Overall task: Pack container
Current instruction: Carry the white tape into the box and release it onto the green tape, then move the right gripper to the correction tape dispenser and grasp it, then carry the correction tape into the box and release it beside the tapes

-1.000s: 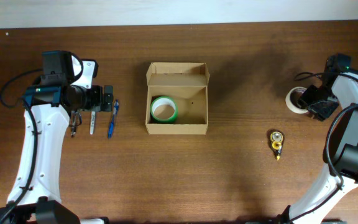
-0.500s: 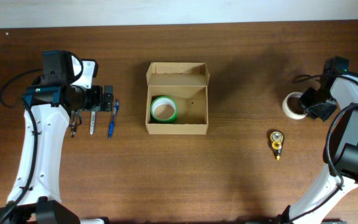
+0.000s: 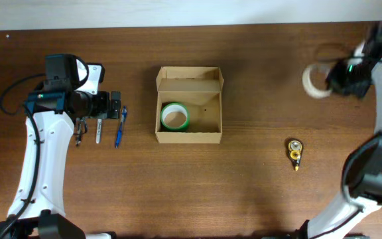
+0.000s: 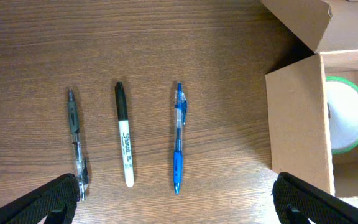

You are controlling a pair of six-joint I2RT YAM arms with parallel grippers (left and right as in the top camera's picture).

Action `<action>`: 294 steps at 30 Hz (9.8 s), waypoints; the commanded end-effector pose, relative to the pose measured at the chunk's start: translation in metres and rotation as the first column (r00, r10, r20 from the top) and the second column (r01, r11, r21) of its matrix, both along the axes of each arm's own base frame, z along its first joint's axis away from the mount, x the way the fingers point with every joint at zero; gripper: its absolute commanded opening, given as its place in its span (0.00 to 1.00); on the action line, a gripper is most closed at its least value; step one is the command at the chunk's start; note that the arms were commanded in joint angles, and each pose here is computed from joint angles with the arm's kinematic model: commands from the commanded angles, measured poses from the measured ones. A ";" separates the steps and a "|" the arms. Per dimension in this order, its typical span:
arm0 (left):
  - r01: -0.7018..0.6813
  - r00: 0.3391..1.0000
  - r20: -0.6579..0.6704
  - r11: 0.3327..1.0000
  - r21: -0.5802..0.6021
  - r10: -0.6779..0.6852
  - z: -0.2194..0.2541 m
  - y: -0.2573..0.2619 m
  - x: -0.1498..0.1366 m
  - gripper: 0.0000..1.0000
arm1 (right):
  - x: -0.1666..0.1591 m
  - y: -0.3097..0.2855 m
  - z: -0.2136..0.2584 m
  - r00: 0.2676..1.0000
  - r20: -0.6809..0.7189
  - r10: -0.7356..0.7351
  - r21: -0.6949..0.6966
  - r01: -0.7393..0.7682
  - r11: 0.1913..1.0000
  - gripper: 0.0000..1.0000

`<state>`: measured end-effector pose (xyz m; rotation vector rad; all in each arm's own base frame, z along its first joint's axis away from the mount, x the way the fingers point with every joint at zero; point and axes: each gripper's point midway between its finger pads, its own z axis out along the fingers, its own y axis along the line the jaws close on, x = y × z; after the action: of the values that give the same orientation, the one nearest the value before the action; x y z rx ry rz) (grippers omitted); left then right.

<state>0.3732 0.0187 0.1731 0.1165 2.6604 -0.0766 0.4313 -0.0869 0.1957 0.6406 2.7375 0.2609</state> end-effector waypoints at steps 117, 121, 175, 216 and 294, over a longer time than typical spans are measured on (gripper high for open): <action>0.008 1.000 0.016 1.000 0.008 -0.008 0.006 0.002 0.004 0.99 | 0.000 0.378 -0.071 0.546 -0.061 0.836 -0.202 -0.827 0.525 0.21; 0.008 1.000 0.016 1.000 0.008 -0.008 0.006 0.002 0.004 0.99 | 0.007 0.371 0.002 0.559 0.053 0.827 -0.300 -0.781 0.547 0.21; 0.008 1.000 0.016 1.000 0.008 -0.008 0.006 0.002 0.004 0.99 | -0.161 0.049 -0.051 0.950 -0.083 0.301 -0.198 -0.312 0.929 0.50; 0.008 1.000 0.016 1.000 0.008 -0.008 0.006 0.002 0.004 0.99 | -0.171 0.050 -0.215 0.923 -0.382 0.035 -0.050 -0.059 0.997 0.53; 0.008 1.000 0.016 1.000 0.008 -0.008 0.006 0.002 0.004 0.99 | -0.043 0.384 -0.048 0.130 -0.153 0.980 -0.367 -0.928 0.066 0.04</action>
<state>0.3732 0.0186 0.1730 0.1170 2.6607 -0.0766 0.3868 0.2983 0.1509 -1.4213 2.4193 0.0215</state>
